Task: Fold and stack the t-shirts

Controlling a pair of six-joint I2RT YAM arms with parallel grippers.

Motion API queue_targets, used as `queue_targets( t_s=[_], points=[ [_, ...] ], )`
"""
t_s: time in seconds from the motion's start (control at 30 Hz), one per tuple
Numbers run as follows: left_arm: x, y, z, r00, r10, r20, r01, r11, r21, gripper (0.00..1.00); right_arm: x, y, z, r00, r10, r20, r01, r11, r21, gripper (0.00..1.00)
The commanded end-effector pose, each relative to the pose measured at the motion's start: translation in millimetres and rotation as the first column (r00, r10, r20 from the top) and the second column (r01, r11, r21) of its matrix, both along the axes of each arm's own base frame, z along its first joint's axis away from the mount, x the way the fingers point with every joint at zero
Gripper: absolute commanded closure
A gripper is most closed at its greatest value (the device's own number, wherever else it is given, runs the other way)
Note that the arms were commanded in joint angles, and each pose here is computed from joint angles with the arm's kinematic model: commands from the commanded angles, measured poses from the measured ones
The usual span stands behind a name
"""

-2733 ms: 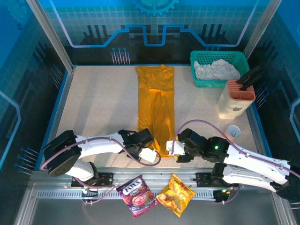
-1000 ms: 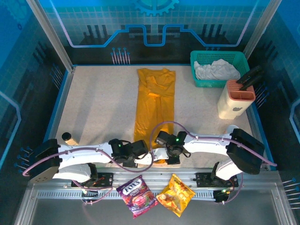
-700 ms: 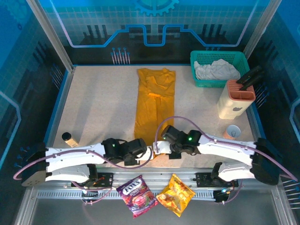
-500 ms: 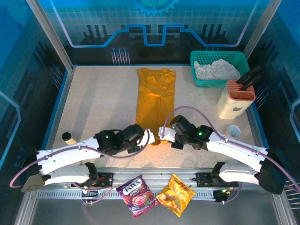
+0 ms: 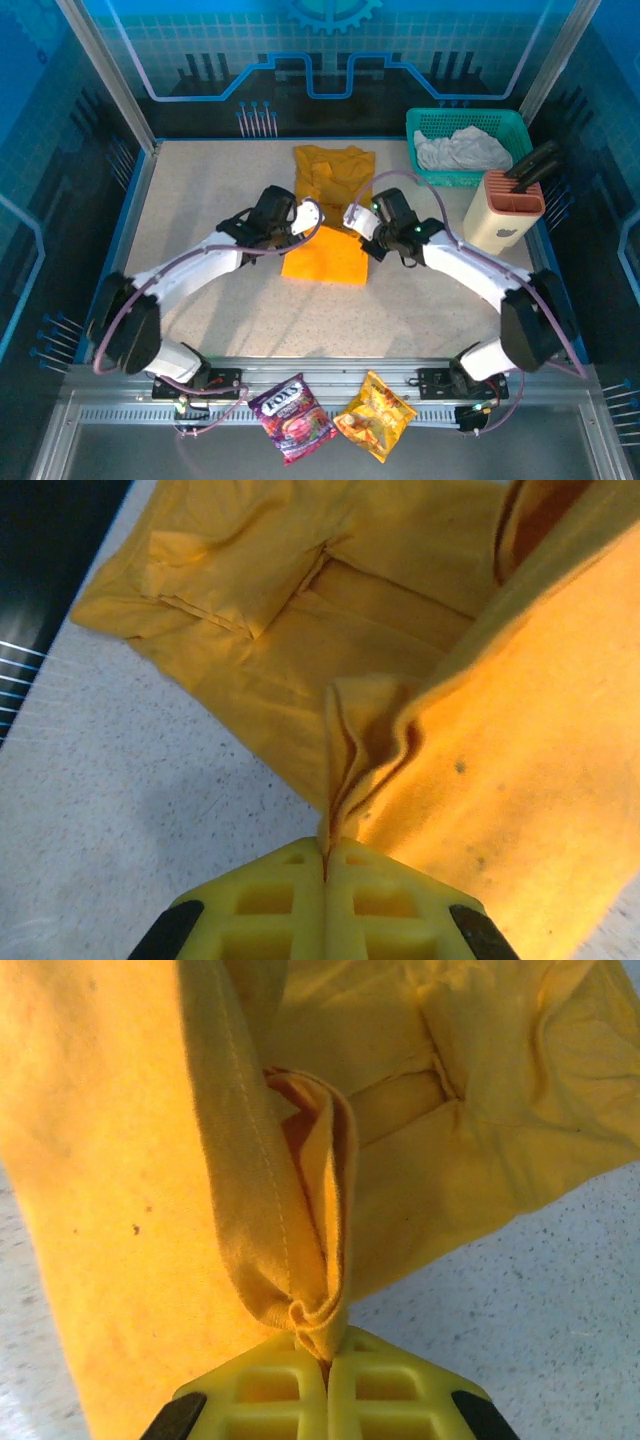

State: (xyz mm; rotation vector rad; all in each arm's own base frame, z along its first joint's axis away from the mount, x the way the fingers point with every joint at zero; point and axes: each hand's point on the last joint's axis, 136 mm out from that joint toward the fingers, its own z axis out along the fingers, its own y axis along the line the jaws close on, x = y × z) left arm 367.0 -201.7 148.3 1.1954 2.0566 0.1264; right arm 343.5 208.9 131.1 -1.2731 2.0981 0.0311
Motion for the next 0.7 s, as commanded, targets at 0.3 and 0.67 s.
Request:
queue_targets(
  t_s=[0.3,0.67],
  points=[
    [76.7,-14.7,-35.9,0.999,-0.029,0.034,0.027,0.999,0.045,1.00,75.6,-1.1,-32.5,0.998,-0.039,-0.055,0.037,0.998,-0.046,1.00],
    [116.8,-2.0,-60.7,0.997,0.065,0.048,-0.071,0.988,0.136,1.00,105.8,-9.4,-66.6,0.985,-0.161,-0.066,0.156,0.985,-0.071,1.00]
  ],
)
